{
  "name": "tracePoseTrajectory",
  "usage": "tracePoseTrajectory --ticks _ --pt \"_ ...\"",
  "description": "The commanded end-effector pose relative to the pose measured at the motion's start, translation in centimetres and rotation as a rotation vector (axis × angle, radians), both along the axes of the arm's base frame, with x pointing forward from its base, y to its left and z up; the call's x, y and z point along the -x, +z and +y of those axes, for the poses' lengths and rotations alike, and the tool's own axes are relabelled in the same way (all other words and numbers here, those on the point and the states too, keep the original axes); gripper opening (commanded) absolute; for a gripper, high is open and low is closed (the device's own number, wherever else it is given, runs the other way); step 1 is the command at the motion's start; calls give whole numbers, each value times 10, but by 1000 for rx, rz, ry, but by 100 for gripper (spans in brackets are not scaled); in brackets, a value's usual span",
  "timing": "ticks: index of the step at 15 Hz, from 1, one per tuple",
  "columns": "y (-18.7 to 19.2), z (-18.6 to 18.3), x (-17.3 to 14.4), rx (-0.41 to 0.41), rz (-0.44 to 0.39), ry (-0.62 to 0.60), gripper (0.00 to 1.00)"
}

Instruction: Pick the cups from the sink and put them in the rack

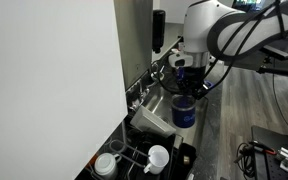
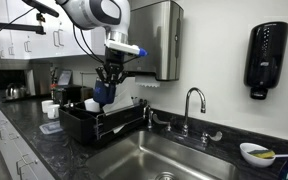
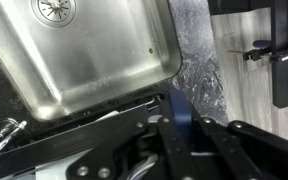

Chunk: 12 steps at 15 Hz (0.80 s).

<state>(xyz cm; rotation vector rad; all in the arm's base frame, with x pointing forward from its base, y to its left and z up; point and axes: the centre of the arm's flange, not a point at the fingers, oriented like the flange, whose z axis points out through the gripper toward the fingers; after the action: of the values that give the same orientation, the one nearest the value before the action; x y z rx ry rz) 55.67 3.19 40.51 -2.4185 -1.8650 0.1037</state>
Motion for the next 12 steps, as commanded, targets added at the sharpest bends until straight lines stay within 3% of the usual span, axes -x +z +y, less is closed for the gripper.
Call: tracePoseTrajectory --ticks 1,8,12 --pt "12 14 0 -14 34 1 4" --pt "11 40 -1 -16 82 12 4" --pt "6 46 -8 -61 75 -26 4"
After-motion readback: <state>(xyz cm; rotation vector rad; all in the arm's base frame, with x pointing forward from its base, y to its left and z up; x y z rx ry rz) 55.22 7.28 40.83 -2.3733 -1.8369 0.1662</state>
